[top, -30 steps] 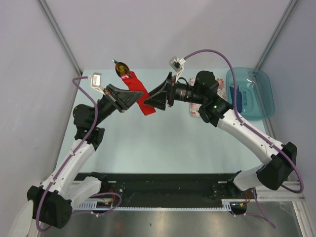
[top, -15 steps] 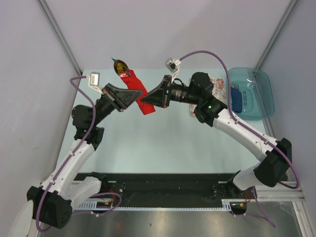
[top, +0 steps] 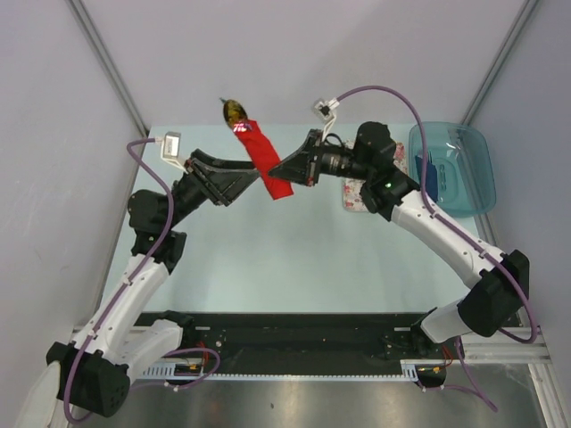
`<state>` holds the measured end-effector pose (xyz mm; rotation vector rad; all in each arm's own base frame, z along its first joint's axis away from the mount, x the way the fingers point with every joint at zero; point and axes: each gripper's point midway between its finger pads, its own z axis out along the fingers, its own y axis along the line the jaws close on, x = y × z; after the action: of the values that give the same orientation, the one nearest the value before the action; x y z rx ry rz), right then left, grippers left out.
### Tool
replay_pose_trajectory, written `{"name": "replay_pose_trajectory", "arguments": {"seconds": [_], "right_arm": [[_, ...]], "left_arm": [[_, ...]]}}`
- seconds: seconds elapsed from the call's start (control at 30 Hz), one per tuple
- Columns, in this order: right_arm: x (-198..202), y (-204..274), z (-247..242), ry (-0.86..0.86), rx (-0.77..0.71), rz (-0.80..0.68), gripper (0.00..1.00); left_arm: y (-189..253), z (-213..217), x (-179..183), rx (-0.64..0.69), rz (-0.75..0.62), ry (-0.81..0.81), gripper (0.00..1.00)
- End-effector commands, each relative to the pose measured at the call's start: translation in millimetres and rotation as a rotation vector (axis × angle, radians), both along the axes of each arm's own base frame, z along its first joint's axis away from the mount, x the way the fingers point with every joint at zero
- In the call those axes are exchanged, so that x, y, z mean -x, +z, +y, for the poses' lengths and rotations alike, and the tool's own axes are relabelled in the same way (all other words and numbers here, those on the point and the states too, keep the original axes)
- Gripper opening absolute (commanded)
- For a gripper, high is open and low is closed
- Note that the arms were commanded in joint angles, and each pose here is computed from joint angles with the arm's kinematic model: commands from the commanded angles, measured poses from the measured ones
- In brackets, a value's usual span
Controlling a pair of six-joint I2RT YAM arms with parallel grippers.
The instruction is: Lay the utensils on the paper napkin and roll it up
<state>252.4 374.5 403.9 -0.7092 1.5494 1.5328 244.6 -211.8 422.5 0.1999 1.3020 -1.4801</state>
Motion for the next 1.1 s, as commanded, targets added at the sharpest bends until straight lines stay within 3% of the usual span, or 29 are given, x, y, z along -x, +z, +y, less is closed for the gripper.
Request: {"name": "replay_pose_trajectory", "arguments": {"seconds": [0.0, 0.2, 0.33, 0.37, 0.5, 0.67, 1.07], "right_arm": [[-19, 32, -49, -0.043, -0.060, -0.011, 0.00], [-70, 2, -163, -0.242, 0.045, 0.070, 0.00], [-99, -28, -261, -0.446, 0.117, 0.173, 0.00], [-106, -36, -281, -0.486, 0.164, 0.116, 0.00], [-129, -80, -374, -0.670, 0.269, 0.188, 0.00], [-148, -130, -432, -0.777, 0.338, 0.302, 0.00], [-207, -232, -467, -0.862, 0.344, 0.497, 0.00]], "left_arm": [[-11, 2, 11, -0.099, -0.065, 0.011, 0.75], [-47, 3, 17, -0.271, -0.102, 0.023, 0.83], [-63, 2, 20, -0.324, -0.105, 0.006, 0.87], [-66, 1, 20, -0.334, -0.101, 0.001, 0.89], [-75, 0, 20, -0.356, -0.099, -0.008, 0.90], [-83, -1, 17, -0.373, -0.094, -0.013, 0.91], [-109, 1, 3, -0.410, -0.016, 0.018, 0.92]]}}
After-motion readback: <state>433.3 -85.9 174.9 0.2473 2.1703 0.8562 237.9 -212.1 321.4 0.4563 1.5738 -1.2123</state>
